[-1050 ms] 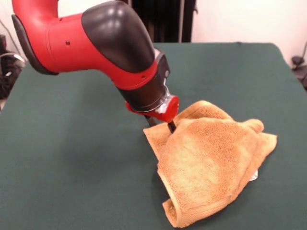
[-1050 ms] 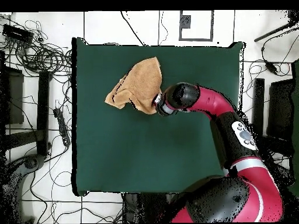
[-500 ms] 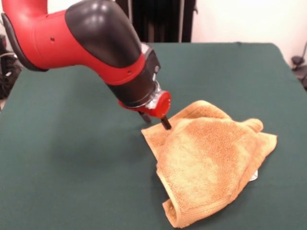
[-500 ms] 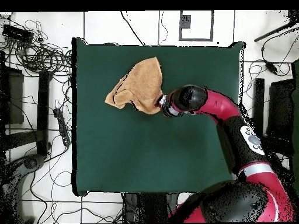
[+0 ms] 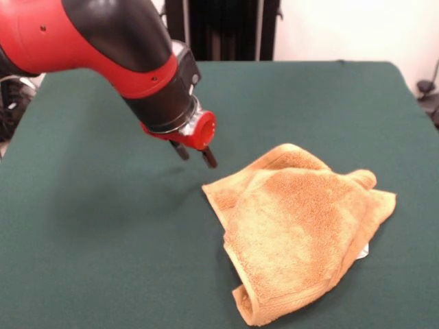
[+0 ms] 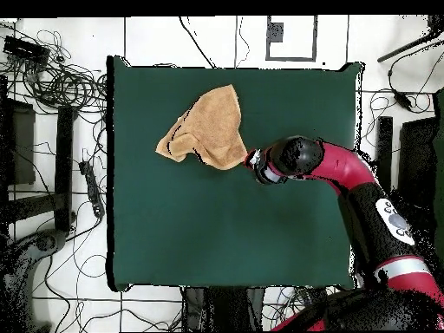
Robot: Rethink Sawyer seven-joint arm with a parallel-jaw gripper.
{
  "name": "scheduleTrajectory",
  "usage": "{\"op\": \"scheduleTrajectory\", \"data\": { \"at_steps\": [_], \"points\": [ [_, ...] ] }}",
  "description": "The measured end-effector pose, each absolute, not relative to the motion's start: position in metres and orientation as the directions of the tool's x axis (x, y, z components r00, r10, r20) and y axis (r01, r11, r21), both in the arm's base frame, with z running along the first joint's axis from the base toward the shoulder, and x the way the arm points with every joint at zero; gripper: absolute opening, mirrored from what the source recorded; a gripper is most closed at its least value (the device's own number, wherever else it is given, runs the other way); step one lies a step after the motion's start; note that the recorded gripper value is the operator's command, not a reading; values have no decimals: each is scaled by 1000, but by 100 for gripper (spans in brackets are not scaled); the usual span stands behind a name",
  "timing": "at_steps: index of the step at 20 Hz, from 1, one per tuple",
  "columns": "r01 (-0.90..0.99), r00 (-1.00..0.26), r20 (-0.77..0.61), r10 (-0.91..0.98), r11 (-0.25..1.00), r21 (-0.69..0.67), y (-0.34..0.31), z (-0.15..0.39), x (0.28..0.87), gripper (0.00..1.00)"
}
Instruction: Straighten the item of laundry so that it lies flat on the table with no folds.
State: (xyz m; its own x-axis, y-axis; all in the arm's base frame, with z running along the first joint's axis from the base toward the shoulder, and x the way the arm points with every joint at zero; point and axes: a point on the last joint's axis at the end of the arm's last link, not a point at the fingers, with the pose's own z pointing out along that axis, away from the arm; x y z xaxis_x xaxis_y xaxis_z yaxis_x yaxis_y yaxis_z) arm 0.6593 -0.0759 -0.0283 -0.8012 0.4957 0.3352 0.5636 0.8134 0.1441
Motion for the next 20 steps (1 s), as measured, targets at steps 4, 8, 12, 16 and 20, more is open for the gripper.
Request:
{"op": "scheduleTrajectory", "data": {
  "at_steps": [4,8,12,16,20],
  "points": [
    [549,-810,328,485,824,137,-75,-25,656,100],
    [542,-815,328,479,829,137,-71,-25,657,100],
    [527,-822,331,463,839,137,-58,-27,657,100],
    [505,-832,339,439,852,139,-38,-31,656,100],
    [489,-840,344,420,860,144,-21,-38,654,100]
  ]
}}
